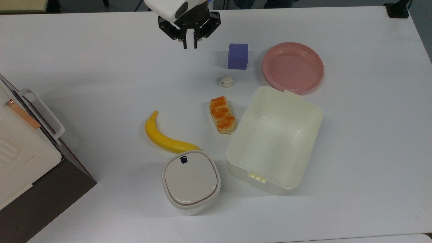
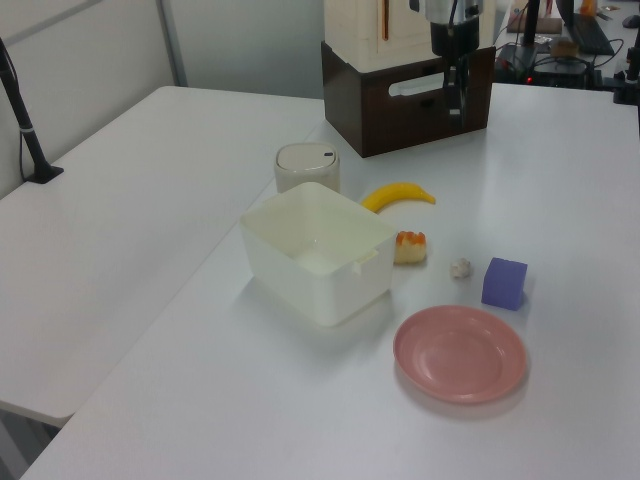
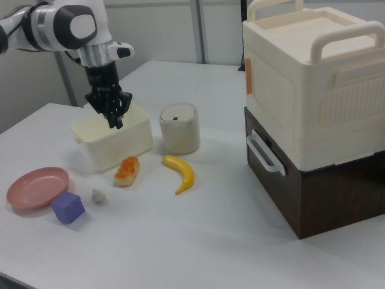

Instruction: Open the trash can

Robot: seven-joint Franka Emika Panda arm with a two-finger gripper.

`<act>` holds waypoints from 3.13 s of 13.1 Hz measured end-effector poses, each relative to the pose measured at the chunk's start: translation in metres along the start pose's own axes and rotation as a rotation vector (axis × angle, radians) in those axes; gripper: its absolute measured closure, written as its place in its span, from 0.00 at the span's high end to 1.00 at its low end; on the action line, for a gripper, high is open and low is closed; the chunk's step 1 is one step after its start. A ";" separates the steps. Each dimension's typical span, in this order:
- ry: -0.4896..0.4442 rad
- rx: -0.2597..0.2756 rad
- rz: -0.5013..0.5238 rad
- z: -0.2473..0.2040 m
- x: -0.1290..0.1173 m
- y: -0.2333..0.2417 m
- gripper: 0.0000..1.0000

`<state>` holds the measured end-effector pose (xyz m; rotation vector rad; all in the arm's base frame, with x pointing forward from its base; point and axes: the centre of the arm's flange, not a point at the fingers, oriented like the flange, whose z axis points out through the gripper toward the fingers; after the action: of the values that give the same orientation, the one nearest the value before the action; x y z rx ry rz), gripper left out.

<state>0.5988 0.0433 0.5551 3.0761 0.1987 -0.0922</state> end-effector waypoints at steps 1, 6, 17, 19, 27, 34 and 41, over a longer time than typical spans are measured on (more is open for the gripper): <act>0.029 0.005 0.005 -0.002 0.003 0.002 0.19; 0.235 0.006 0.026 0.008 0.042 0.011 0.06; 0.664 0.006 0.125 0.110 0.143 0.008 0.06; 0.694 0.002 0.132 0.108 0.145 0.014 0.07; 0.738 -0.016 0.131 0.133 0.163 0.018 0.07; 0.696 -0.011 0.160 0.083 0.145 0.038 0.07; 0.205 0.055 0.156 0.000 0.043 0.034 0.83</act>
<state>0.6455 0.0151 0.5543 3.1389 -0.0364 0.2288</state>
